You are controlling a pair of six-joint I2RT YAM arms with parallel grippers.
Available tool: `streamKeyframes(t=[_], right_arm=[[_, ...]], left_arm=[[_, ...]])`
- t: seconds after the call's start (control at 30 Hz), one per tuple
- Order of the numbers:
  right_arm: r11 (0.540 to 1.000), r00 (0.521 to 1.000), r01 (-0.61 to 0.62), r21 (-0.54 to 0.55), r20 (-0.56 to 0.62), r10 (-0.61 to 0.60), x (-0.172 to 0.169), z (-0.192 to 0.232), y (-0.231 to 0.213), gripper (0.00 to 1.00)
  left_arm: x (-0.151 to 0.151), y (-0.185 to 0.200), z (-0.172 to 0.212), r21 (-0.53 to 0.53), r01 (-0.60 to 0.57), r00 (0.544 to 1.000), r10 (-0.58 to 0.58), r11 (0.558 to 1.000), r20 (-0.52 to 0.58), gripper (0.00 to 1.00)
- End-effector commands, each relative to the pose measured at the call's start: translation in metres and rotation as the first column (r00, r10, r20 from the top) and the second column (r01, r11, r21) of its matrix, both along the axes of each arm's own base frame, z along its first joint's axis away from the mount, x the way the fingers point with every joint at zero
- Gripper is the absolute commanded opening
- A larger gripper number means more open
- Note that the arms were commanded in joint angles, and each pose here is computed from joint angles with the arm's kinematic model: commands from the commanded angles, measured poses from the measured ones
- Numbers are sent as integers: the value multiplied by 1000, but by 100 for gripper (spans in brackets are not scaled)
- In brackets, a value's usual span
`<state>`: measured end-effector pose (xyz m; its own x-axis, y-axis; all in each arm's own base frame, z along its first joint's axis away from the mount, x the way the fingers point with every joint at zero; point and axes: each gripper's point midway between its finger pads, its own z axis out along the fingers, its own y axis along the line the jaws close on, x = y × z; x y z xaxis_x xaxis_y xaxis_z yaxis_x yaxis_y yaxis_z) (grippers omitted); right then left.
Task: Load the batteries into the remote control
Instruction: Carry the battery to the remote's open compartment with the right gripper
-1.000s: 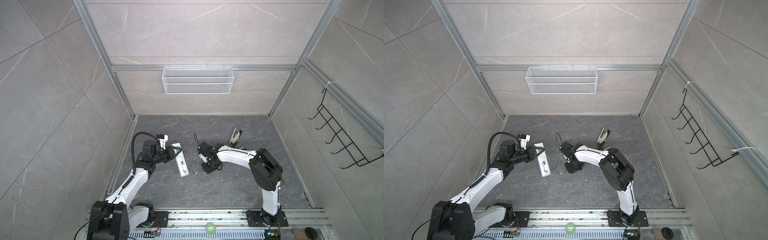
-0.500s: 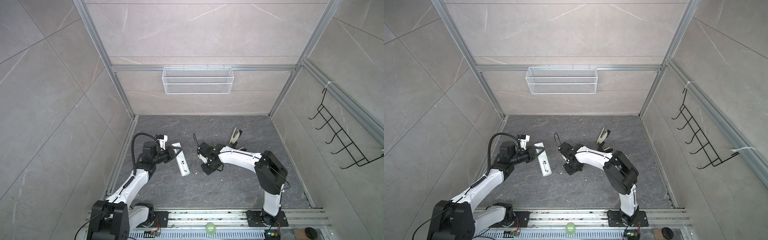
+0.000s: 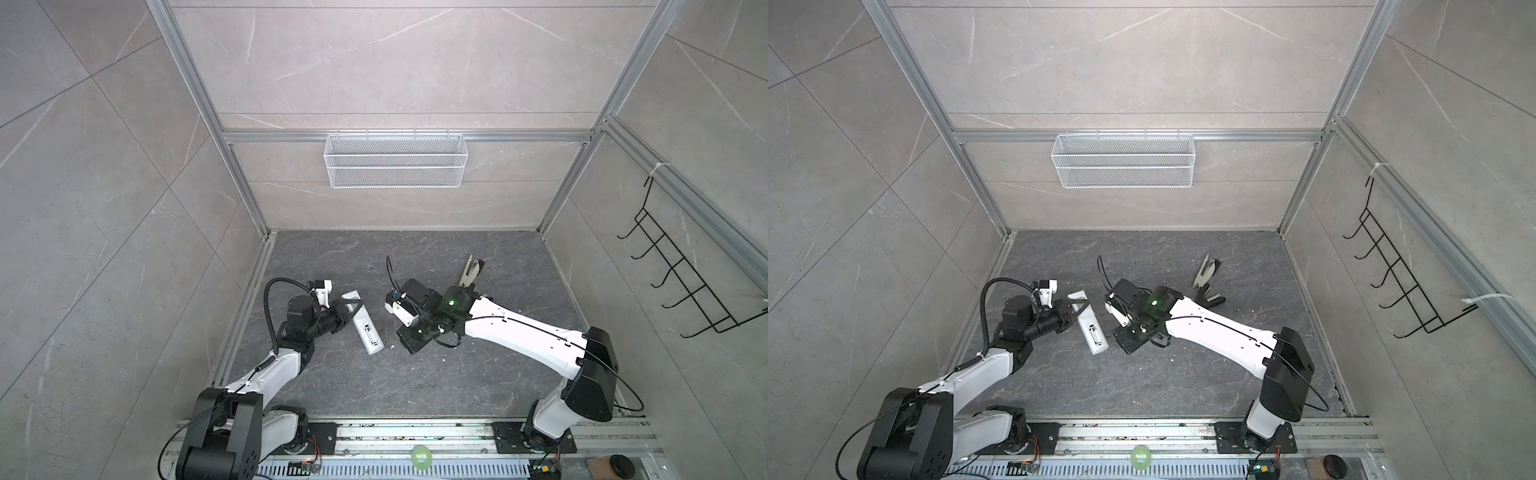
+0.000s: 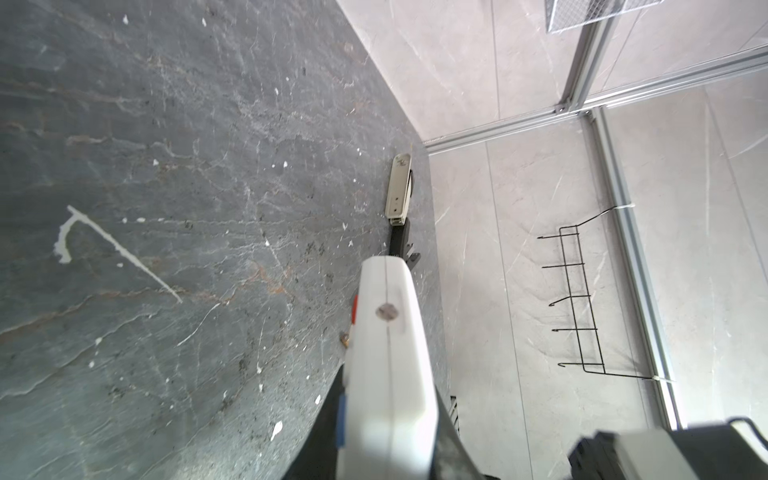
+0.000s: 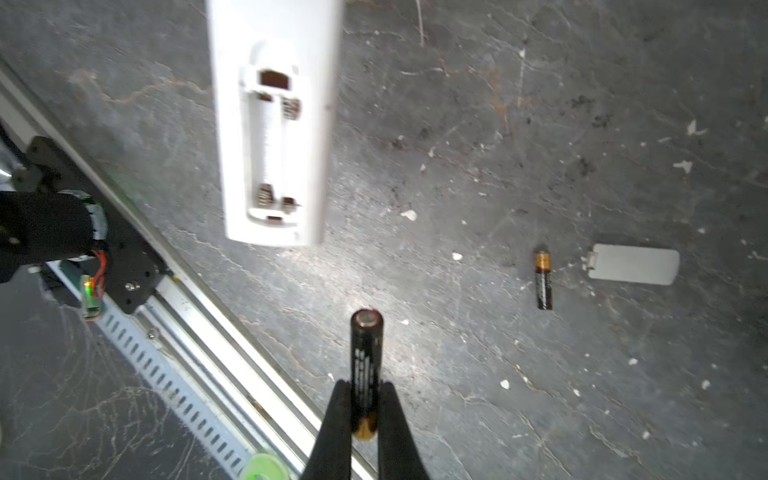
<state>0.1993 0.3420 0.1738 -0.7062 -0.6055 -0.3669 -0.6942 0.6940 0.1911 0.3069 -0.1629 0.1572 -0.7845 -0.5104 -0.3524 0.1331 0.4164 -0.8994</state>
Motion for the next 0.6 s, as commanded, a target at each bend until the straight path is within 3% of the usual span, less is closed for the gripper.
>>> streamKeyframes(t=[0.0, 0.57], right_arm=[[1000, 999, 3, -1, -42, -3, -4, 1, 15, 0], [997, 997, -17, -74, -72, 12, 8, -32, 48, 0]], left_arm=[[6, 1, 25, -34, -25, 994, 28, 999, 110, 0], [4, -4, 12, -47, -40, 994, 44, 998, 97, 0]])
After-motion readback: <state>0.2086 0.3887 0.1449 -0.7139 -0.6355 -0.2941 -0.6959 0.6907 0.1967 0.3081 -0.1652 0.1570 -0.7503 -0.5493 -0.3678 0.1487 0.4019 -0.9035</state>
